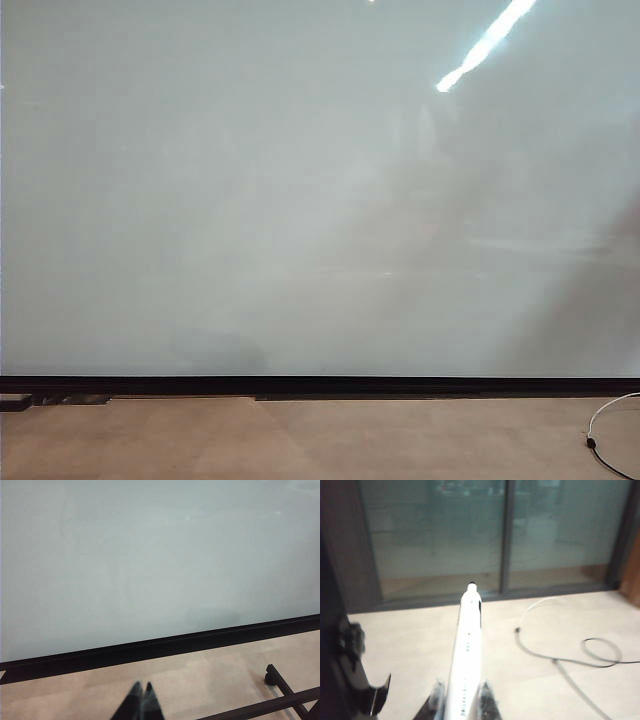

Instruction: Pick up the pen on the shelf to the right of the whiteboard and draw a straight line.

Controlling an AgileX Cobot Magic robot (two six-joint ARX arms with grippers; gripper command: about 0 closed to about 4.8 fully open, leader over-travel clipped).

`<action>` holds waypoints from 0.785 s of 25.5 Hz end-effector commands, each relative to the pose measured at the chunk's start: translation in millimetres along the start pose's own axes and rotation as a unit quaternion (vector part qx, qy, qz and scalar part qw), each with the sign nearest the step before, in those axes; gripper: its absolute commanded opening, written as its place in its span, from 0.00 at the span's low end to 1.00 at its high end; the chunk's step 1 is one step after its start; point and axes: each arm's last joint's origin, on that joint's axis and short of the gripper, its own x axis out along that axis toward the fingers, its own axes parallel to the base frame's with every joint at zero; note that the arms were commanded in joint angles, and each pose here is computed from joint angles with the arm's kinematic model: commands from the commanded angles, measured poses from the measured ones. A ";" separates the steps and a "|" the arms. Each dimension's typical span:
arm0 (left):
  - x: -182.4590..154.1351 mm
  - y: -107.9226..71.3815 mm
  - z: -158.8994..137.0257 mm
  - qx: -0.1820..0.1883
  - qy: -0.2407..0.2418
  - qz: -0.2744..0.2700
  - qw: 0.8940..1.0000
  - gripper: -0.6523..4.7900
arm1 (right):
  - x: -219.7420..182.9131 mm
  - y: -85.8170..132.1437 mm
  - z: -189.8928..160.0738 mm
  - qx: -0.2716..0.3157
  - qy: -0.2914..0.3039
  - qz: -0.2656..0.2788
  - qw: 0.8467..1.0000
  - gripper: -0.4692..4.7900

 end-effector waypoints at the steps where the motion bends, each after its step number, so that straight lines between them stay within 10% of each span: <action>1: -0.3 -0.5 2.0 -0.001 -0.006 -0.008 1.000 0.11 | -24.1 11.7 14.9 -0.007 -0.018 -0.077 0.997 0.08; 11: -0.3 -0.4 2.3 -0.010 -0.008 -0.006 1.000 0.11 | -101.0 78.2 41.7 -0.007 0.027 -0.071 0.997 0.08; 20: -0.3 -0.4 2.6 -0.013 -0.009 -0.006 1.000 0.11 | -137.2 174.9 46.0 -0.036 0.058 0.084 0.994 0.08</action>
